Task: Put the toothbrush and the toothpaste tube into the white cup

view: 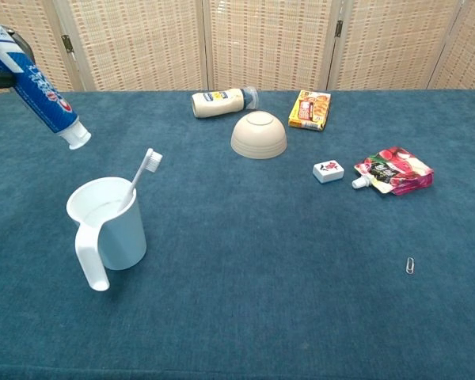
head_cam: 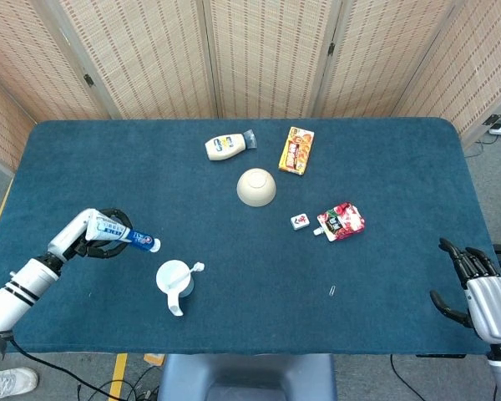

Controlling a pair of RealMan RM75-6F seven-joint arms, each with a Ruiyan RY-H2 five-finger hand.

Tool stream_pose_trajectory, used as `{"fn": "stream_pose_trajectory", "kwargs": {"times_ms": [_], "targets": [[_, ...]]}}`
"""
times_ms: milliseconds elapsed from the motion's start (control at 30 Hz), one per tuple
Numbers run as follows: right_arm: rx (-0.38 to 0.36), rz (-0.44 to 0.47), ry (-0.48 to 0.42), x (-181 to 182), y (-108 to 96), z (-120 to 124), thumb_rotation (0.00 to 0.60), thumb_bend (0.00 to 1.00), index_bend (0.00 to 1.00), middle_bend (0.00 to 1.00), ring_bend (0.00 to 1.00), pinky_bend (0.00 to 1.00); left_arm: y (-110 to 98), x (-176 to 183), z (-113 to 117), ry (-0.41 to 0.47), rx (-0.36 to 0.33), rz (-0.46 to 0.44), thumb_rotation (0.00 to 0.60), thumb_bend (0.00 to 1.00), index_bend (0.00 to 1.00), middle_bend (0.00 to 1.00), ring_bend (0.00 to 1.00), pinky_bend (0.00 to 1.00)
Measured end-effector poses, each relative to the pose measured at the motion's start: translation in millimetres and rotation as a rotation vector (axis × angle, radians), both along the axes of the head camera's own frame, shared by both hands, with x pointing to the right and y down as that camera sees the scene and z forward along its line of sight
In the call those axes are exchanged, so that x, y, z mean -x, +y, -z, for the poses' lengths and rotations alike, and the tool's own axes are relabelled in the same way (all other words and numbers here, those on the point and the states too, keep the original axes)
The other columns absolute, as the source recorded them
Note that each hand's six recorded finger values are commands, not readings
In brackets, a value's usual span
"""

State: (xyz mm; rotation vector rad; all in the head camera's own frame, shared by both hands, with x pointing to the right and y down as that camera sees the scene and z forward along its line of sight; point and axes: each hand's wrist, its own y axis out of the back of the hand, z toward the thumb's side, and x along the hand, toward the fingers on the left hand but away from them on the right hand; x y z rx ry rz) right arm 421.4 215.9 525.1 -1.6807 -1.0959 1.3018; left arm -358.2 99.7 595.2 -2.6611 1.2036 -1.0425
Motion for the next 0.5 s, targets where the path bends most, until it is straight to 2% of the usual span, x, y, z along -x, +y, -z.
{"fn": "stream_pose_trajectory", "kwargs": {"times_ms": [200,500], "targets": [[-0.002,-0.003,0.0,-0.1,0.8,0.5,0.6,0.21,0.04,0.21,0.25,0.18,21.2,-10.7,8.7,0.012,0.008,-0.096,0.6,0.38,0.67,1.0,0.91,0.97],[-0.001,-0.011,0.002,-2.7,1.8,0.9,0.6,0.21,0.04,0.21,0.26,0.18,33.8,-32.2,4.0,-0.011,-0.003,-0.187,0.6,0.38,0.66,1.0,0.91,0.97]]}}
